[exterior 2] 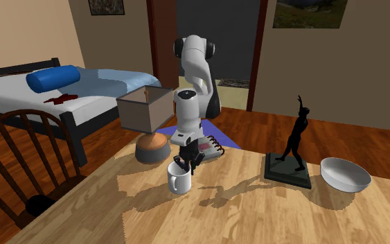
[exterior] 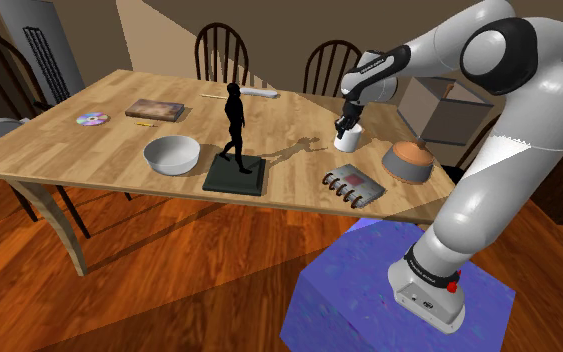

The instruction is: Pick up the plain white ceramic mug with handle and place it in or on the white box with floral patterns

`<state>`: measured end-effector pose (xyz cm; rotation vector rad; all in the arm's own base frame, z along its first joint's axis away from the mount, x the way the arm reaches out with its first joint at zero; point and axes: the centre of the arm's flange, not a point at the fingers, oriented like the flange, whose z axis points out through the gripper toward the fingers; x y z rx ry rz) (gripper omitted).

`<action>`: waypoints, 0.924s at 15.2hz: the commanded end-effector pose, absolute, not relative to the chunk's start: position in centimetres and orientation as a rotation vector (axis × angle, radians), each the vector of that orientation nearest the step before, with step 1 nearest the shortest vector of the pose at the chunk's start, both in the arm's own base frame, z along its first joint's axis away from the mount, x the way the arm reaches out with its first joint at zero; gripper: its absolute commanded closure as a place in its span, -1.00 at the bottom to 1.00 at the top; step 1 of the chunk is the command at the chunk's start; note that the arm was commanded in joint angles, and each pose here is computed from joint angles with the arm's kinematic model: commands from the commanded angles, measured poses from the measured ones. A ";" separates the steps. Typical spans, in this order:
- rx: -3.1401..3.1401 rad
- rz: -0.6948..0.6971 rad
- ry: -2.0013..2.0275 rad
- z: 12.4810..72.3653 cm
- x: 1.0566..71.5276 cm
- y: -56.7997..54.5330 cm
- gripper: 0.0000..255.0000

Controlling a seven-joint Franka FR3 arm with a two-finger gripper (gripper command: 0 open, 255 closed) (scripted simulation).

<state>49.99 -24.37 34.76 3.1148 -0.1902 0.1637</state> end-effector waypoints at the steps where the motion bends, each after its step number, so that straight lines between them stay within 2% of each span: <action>1: 3.115 0.164 -0.190 34.8 50.0 -24.4 1.00; 14: 3.115 0.164 -0.190 41.1 50.0 -24.4 1.00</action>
